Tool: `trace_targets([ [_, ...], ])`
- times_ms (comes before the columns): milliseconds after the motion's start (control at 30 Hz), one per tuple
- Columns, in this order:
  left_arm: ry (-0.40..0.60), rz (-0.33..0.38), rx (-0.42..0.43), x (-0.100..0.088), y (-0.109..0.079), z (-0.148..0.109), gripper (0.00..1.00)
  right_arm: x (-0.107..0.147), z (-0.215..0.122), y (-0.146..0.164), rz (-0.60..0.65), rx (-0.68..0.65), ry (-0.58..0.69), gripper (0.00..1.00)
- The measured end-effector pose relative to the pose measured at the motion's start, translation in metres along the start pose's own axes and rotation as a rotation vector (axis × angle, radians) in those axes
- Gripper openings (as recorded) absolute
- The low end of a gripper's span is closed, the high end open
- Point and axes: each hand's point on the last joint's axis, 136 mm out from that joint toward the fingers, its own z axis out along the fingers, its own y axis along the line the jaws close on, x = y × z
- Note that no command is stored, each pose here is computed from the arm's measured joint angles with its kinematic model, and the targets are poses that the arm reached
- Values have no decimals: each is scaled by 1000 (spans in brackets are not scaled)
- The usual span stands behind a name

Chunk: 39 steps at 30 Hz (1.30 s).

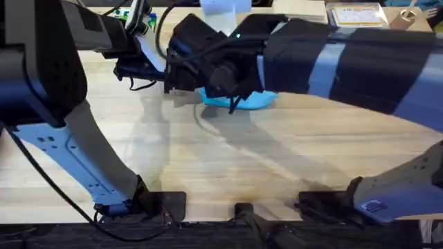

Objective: Unzip the bag, pick up the pens from the table one at a time and place them inside, then zip the bag closed.

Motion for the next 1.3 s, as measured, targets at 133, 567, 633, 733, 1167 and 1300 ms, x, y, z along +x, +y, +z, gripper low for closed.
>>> trace_targets([
  [133, 0, 1, 0, 0, 0, 0, 43, -3, 6, -15, 18, 34, 20, 32],
  [567, 4, 3, -1, 1, 0, 0, 41, 3, 18, -71, 49, 157, 139, 31],
  [633, 4, 3, -1, 1, 0, 0, 41, 3, 19, -72, 55, 154, 144, 32],
  [733, 4, 4, -1, 1, 0, 0, 41, 2, 20, -75, 63, 155, 150, 31],
  [1167, 4, 4, -1, 1, 0, 0, 41, 9, 25, -120, 112, 243, 251, 32],
  [1300, 3, 4, -2, 1, 1, 0, 41, 10, 27, -136, 136, 271, 280, 32],
])
